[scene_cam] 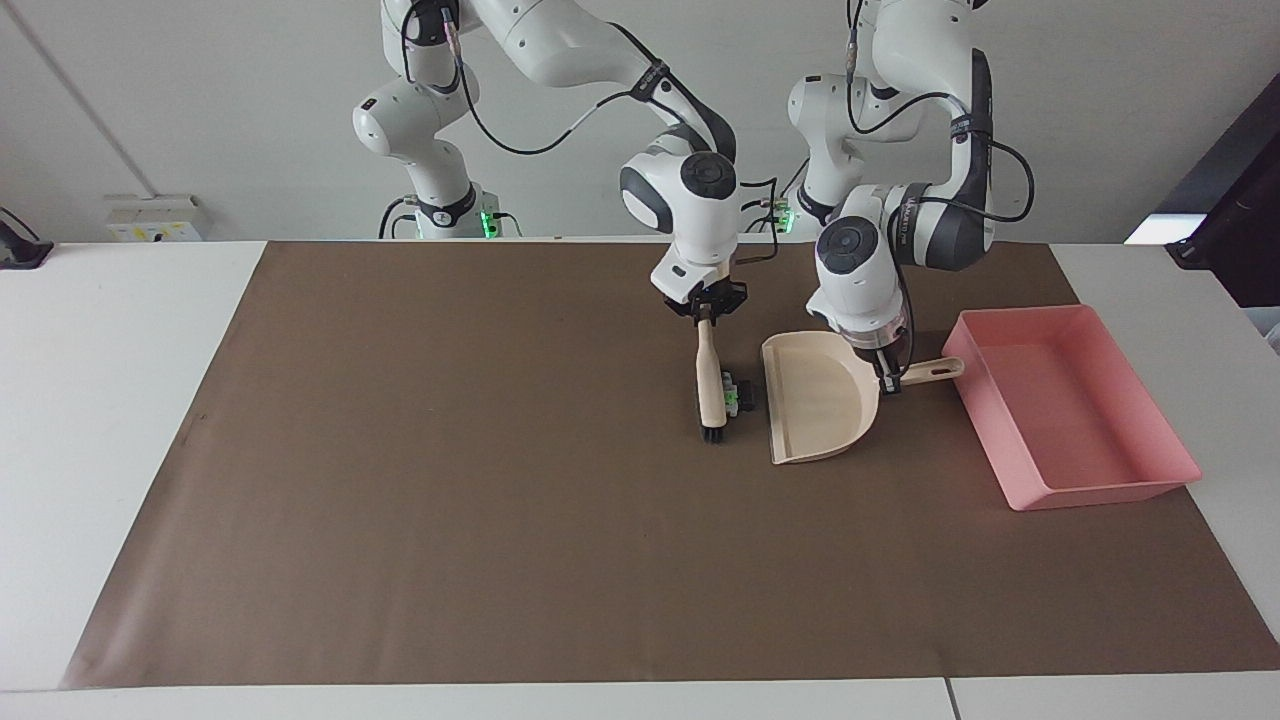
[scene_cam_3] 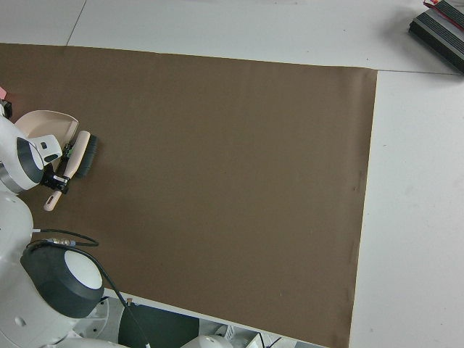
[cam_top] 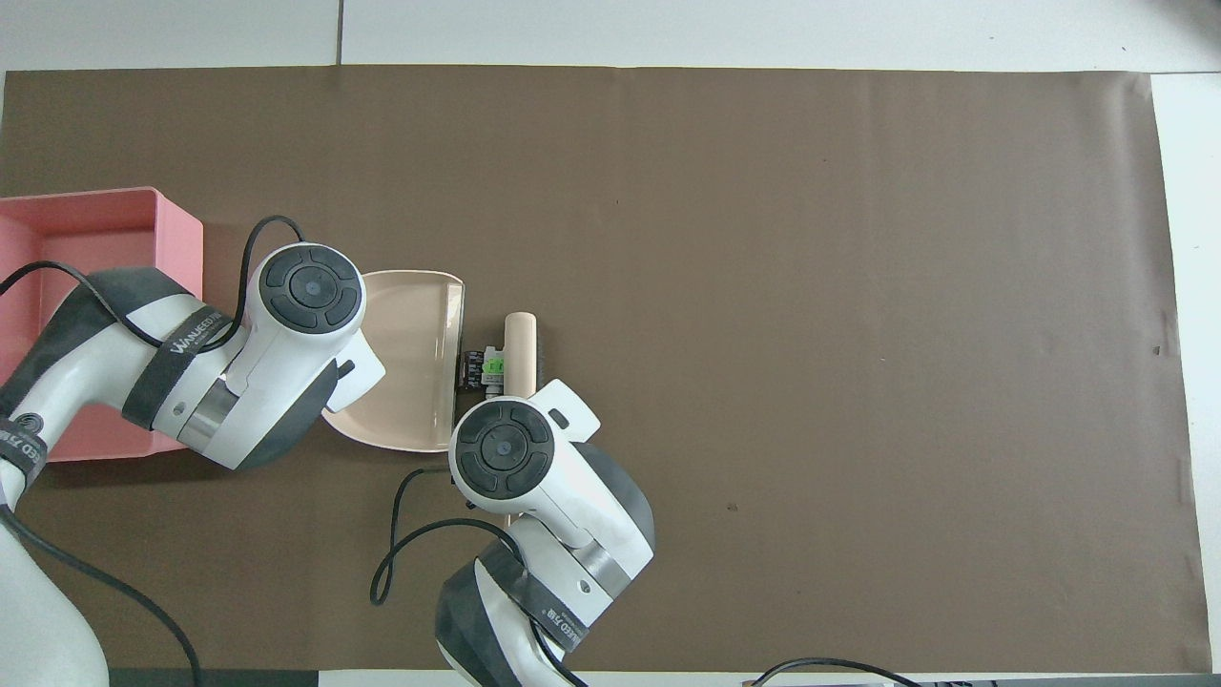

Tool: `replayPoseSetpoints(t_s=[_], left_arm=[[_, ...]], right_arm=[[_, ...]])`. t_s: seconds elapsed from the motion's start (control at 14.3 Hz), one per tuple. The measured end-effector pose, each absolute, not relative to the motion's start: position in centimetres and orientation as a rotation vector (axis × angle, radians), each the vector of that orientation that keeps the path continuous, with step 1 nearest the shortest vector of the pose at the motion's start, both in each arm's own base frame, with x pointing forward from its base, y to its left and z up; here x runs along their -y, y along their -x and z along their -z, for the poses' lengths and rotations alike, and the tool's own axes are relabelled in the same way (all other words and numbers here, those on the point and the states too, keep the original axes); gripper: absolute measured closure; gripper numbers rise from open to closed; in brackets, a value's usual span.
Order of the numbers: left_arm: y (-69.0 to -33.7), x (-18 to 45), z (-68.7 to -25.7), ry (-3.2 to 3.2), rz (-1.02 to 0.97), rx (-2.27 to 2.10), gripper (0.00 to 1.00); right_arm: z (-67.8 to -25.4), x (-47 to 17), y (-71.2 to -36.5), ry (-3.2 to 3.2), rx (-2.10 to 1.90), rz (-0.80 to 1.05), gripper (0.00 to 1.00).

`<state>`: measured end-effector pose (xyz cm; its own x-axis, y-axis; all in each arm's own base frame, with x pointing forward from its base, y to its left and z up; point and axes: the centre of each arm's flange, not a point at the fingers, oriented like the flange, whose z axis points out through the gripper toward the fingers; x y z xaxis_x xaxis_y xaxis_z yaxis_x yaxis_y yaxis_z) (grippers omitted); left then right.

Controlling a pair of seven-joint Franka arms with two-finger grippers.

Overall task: Clean e-waste and dump in bin
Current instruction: 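Sweep the component into the dustpan with the brush in the right gripper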

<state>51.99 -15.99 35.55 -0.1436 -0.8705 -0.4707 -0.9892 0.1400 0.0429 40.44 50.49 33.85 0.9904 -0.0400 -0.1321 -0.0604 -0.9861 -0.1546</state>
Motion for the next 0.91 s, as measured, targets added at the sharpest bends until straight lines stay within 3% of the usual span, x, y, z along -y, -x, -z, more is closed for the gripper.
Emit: replayPoseSetpoints(t_s=[0.42, 0.91], left_arm=[[-51.6, 15.8, -34.8, 1.802, -0.508, -2.086, 0.67], [-51.5, 14.1, -33.5, 1.836, -0.375, -2.096, 0.67]], right_arm=[[-33.9, -54.4, -39.1, 2.734, -0.144, -0.139, 0.74], [-37.5, -55.6, -40.5, 2.698, -0.152, -0.189, 0.74]])
